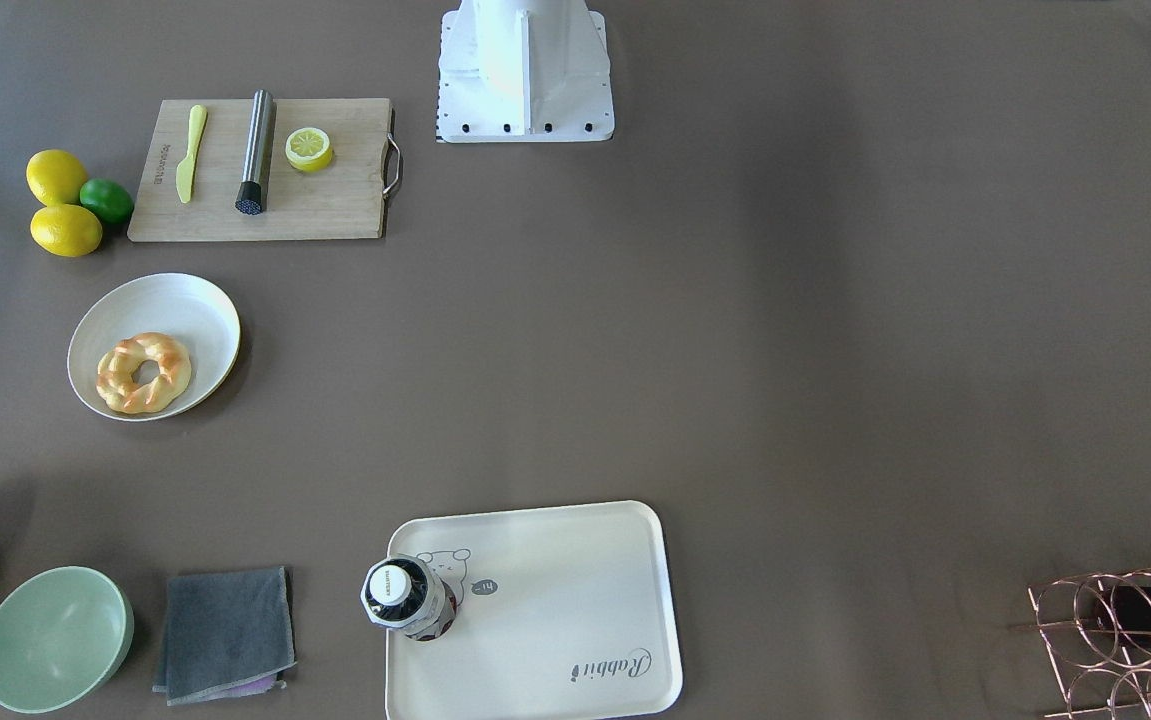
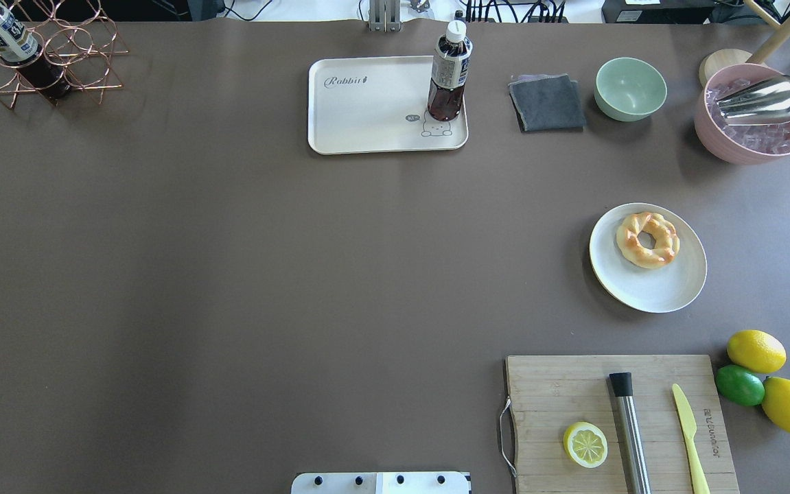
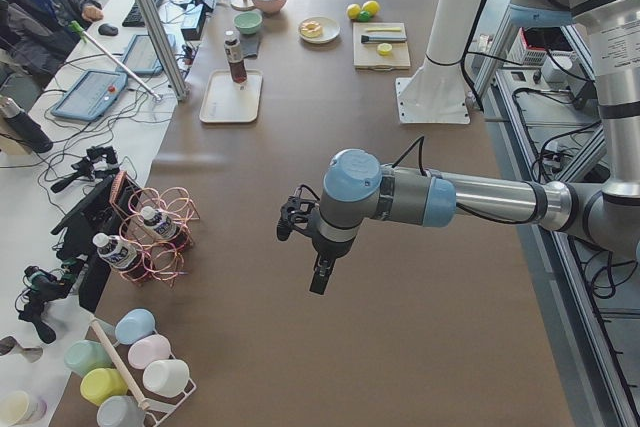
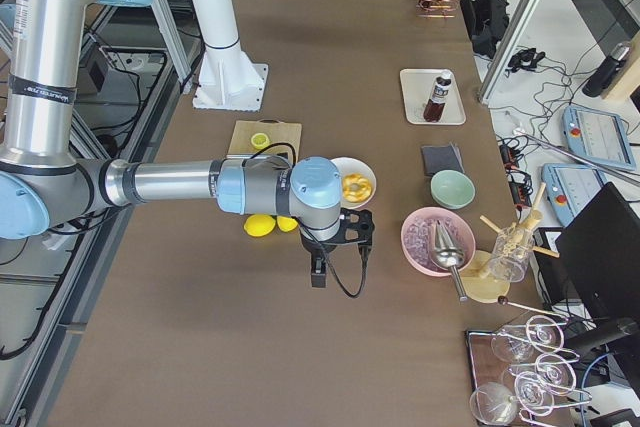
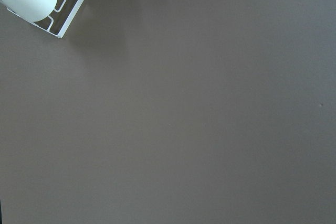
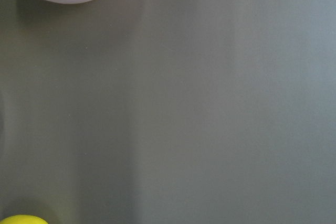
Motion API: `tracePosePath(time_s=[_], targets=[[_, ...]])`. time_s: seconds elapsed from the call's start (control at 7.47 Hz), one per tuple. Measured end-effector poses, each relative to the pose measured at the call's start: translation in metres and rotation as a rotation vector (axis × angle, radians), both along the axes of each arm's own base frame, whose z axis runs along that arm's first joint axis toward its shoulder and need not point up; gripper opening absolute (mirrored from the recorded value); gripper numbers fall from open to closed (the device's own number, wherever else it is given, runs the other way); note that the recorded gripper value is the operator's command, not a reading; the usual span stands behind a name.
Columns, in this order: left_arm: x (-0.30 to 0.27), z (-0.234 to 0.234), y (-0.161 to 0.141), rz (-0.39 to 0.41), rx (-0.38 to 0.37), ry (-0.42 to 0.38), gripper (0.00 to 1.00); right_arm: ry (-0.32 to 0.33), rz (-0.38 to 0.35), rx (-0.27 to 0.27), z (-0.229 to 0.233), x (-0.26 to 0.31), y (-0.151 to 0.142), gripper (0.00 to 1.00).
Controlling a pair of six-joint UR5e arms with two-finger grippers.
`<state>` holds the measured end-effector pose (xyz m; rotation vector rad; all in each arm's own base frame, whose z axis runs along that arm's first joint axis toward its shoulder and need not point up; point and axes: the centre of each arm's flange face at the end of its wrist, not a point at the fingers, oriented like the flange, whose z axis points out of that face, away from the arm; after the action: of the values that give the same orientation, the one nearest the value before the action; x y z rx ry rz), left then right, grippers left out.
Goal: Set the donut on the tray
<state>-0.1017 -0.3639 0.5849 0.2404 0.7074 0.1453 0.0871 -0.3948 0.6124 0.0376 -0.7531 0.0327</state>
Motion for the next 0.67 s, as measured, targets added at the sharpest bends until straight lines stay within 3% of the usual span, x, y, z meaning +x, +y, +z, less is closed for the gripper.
tracePosePath(time_s=[0.27,0.67], targets=[[0.0,0.001,0.002,-0.001,-0.005,0.004,0.98,0.045,0.0,0.004,0.0,0.003,-0.001,1.0],[0.001,0.0,0.004,0.001,0.001,0.004,0.98,0.049,-0.037,0.011,-0.006,-0.015,-0.008,1.0]])
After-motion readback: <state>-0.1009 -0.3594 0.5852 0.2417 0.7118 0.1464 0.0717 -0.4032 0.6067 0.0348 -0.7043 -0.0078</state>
